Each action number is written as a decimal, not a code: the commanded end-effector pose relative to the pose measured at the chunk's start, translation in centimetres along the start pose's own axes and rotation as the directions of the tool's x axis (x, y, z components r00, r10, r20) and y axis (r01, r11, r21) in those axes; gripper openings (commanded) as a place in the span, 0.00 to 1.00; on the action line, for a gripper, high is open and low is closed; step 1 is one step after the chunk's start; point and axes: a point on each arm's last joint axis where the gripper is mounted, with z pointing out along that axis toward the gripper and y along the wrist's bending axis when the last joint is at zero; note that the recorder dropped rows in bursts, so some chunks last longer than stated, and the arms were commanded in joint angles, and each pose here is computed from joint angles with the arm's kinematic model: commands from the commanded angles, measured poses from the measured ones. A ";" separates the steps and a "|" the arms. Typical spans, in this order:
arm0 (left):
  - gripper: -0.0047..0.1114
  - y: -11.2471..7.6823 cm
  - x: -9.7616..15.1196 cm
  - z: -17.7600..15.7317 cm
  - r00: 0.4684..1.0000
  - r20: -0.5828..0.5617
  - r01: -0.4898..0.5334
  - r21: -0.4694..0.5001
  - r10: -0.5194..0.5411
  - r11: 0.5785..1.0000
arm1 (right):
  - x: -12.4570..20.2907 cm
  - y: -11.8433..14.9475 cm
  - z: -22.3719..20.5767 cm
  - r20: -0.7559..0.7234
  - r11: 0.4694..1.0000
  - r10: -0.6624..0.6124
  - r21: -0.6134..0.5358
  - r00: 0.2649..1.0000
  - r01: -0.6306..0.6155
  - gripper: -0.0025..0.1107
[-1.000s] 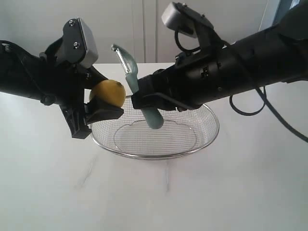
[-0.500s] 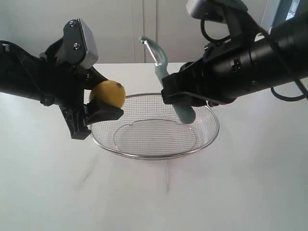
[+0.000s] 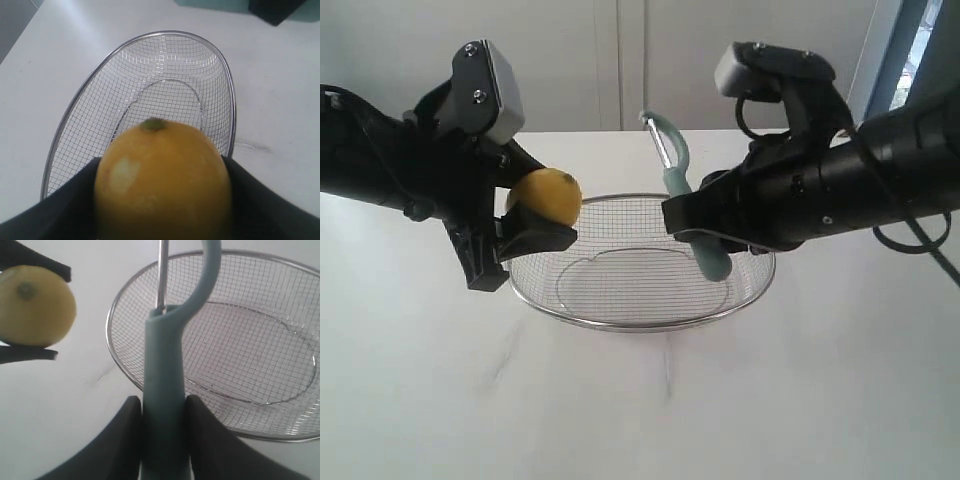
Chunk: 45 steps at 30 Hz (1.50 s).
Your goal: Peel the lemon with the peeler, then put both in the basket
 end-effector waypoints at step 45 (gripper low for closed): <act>0.04 -0.4 -0.4 -0.1 0.999 0.032 0.040 0.037 -0.041 0.999 | 2.2 4.8 4.9 -0.146 0.949 0.189 -0.226 0.971 -0.219 0.02</act>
